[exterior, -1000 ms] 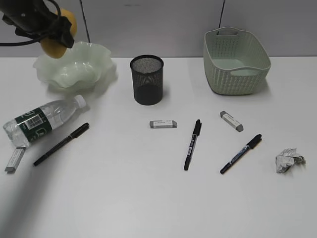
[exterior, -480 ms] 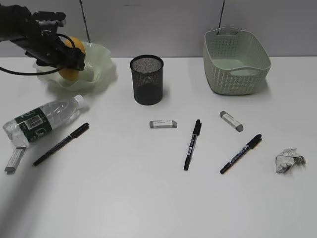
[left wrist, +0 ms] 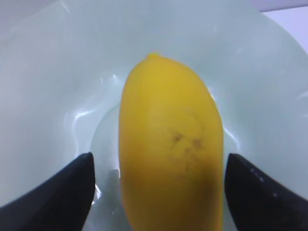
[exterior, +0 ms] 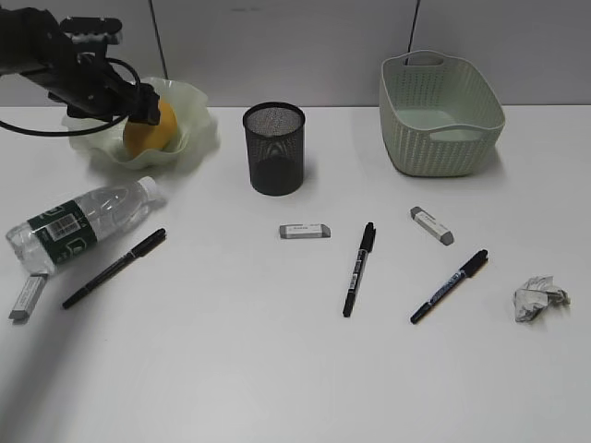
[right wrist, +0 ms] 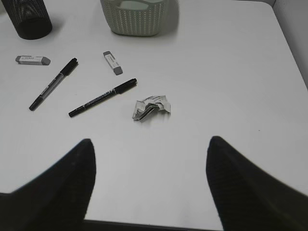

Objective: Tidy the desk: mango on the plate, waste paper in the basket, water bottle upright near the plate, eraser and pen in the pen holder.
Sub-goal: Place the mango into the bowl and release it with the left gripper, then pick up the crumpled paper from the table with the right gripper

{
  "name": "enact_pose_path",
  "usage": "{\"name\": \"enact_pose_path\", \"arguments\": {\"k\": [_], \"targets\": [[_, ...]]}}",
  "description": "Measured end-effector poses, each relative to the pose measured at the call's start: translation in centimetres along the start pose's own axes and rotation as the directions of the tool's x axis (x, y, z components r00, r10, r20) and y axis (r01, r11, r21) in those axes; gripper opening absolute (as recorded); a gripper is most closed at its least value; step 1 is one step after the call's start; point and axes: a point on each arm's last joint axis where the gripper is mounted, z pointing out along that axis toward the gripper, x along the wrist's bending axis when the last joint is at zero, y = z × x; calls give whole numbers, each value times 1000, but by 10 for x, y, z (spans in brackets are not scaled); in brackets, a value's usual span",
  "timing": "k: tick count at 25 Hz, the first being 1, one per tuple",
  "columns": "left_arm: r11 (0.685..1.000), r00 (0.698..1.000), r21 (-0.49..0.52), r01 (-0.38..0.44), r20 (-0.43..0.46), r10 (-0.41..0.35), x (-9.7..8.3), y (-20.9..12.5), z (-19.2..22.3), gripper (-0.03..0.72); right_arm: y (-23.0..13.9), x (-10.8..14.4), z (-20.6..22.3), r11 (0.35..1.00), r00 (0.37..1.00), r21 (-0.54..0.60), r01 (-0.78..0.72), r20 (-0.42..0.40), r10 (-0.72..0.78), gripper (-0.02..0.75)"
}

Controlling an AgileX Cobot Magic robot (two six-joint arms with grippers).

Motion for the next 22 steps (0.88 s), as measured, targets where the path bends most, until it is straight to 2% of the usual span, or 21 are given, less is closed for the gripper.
{"name": "enact_pose_path", "arguments": {"k": [4, 8, 14, 16, 22], "targets": [[1000, 1000, 18, -6, 14, 6, -3, 11, -25, 642, 0, 0, 0, 1000, 1000, 0, 0, 0, 0, 566], [991, 999, 134, -19, 51, 12, -9, 15, -60, 618, 0, 0, 0, 1000, 1000, 0, 0, 0, 0, 566], [926, 993, 375, -50, 117, 6, -18, 12, -126, 585, 0, 0, 0, 1000, 1000, 0, 0, 0, 0, 566], [909, 992, 413, -52, 124, 0, -20, 12, -144, 581, 0, 0, 0, 1000, 1000, 0, 0, 0, 0, 566], [931, 997, 365, -8, 76, -22, -22, 19, -197, 579, 0, 0, 0, 1000, 1000, 0, 0, 0, 0, 566]]}}
